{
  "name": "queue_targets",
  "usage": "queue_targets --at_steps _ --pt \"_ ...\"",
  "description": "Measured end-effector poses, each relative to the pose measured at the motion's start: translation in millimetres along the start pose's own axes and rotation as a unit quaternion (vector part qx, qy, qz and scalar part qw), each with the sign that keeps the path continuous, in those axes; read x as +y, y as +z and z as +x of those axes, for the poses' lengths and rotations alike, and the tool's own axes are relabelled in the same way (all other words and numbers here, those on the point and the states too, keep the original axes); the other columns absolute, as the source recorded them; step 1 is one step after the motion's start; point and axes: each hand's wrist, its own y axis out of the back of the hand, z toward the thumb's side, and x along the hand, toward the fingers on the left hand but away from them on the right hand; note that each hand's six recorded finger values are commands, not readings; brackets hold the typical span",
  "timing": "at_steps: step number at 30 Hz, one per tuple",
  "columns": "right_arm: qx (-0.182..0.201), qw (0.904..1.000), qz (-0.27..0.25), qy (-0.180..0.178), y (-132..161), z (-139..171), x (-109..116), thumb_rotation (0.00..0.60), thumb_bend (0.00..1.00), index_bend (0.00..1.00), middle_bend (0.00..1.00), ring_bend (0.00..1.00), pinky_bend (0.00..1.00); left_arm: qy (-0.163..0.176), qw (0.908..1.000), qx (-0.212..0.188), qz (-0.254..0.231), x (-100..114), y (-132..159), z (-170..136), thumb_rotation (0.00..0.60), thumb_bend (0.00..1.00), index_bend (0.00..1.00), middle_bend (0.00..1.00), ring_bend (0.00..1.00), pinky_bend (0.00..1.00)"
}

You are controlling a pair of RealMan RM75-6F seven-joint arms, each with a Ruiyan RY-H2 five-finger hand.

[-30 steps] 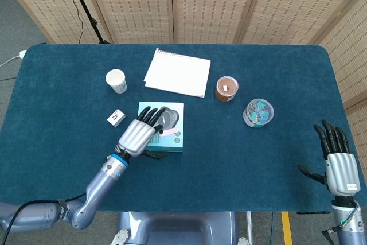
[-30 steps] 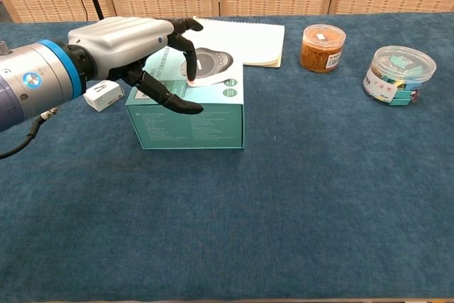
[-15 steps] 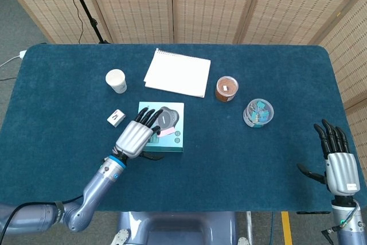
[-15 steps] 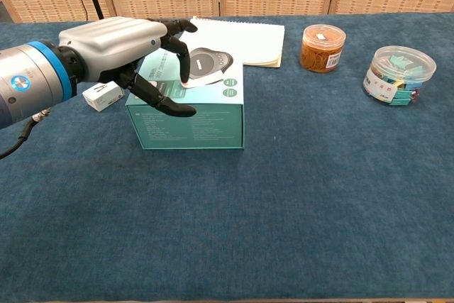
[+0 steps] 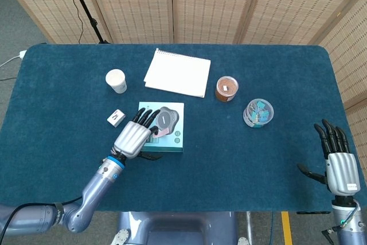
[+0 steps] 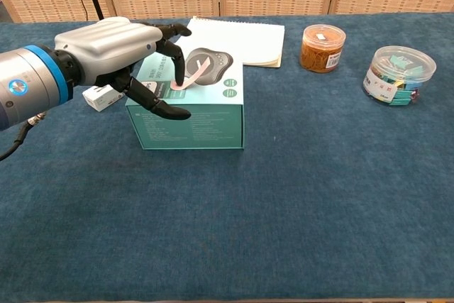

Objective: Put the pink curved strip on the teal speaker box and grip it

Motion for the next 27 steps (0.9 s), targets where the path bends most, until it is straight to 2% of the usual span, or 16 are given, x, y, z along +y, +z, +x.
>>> queue_targets --at_steps 27 --pt "0.002 1.0 -0.004 0.001 2 1 0 0.6 0.0 0.0 0.0 0.0 0.0 -0.001 1.0 0.001 0.001 1 -10 -8 0.264 0.0 0.44 0.0 0.0 0.0"
